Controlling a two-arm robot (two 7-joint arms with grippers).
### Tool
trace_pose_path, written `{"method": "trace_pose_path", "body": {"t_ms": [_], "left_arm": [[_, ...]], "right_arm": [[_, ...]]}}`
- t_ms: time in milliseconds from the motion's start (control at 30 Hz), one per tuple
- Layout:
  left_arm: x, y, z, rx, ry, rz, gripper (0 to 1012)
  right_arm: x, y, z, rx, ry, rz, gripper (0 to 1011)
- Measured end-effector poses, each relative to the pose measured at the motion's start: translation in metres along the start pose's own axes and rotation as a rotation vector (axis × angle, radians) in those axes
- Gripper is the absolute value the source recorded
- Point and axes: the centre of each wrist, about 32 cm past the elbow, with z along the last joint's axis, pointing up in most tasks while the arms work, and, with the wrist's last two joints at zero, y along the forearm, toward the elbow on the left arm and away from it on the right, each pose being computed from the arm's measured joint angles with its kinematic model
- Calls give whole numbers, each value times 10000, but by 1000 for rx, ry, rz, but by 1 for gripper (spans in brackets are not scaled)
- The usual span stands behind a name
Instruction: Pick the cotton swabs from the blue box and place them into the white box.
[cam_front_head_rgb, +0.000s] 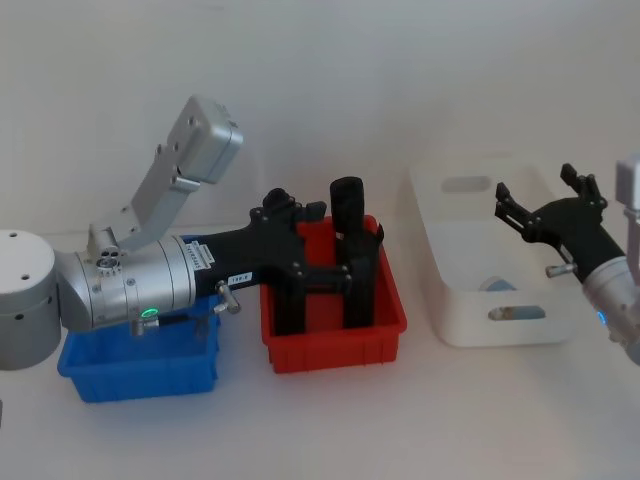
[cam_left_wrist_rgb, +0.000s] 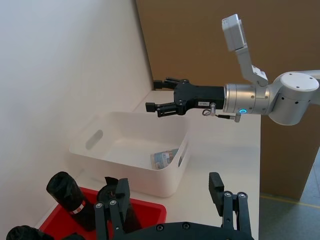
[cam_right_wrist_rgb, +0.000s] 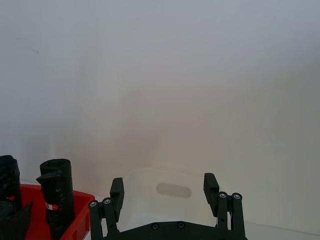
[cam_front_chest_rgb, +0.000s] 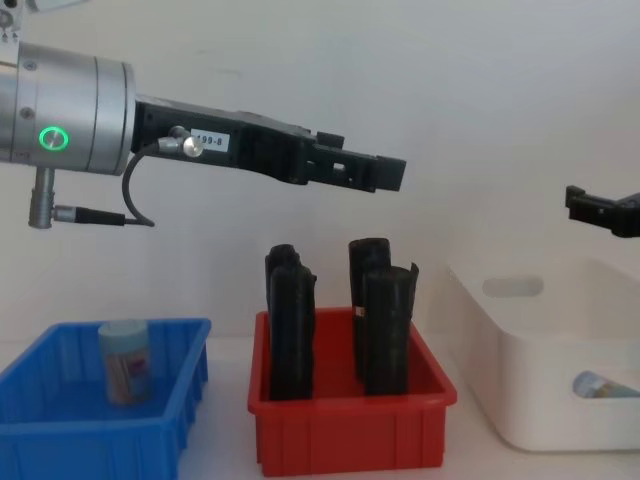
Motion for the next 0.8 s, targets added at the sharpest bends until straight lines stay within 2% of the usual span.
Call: {"method": "trace_pose_path", "body": {"t_ms": [300,533,667,800], "left_arm": [[0,0,0,0,0,0,1004],[-8,-3,-12,0,-1,9,1004],[-36,-17,-48,-2,-3,29,1004],[-92,-42,-116,-5,-8,70,1004]], "right_arm": [[-34,-257,139,60,-9,-20,1002],[-43,-272,137,57,-6,-18,1002],[-82,-329,137,45,1,-9,1002],[-137,-410,140,28,12,4,1002]]}}
